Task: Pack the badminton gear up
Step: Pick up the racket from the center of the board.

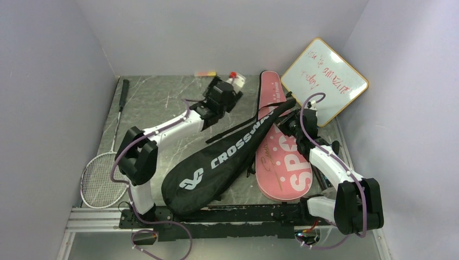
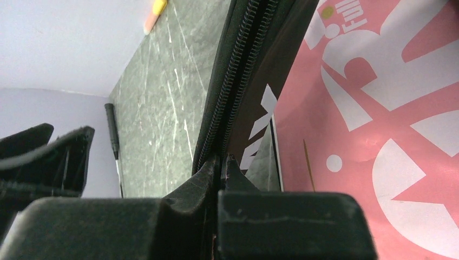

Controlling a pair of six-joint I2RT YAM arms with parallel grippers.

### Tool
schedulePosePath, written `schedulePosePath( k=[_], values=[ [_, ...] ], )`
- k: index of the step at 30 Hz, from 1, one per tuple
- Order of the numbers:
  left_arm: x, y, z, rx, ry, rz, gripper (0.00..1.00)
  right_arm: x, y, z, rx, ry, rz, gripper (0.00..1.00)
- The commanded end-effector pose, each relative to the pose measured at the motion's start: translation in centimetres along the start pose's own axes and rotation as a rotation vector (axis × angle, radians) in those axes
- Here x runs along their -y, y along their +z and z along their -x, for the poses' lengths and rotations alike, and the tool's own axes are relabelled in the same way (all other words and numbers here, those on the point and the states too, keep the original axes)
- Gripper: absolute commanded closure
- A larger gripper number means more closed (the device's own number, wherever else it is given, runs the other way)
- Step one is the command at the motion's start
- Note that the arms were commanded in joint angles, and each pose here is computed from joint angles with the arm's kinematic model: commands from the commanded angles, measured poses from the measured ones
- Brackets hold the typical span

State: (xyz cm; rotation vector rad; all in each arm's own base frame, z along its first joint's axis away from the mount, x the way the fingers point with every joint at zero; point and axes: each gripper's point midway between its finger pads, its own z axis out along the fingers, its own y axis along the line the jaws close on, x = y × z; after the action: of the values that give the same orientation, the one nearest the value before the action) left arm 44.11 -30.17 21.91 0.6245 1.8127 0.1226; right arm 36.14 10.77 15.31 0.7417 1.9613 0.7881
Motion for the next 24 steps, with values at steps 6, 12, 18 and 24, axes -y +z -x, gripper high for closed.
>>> schedulePosePath(
  k=[6,12,18,24],
  values=[
    [-14.0,4.4,-10.1,-0.234,-0.382,0.261,0.18,-3.7,-0.5,2.2,0.048,-0.033,0.098,1.0],
    [-20.2,2.3,-15.4,-0.31,-0.452,0.377,0.12,-3.4,-0.6,2.2,0.062,-0.046,0.099,1.0],
    [-29.0,-0.5,-22.2,-0.361,-0.638,0.366,0.16,-3.6,-0.5,1.6,0.03,-0.058,0.119,1.0],
    [-32.9,-2.6,-25.4,-0.445,-0.611,0.443,0.1,-3.4,-0.2,1.0,0.011,-0.055,0.136,1.0]
  ],
)
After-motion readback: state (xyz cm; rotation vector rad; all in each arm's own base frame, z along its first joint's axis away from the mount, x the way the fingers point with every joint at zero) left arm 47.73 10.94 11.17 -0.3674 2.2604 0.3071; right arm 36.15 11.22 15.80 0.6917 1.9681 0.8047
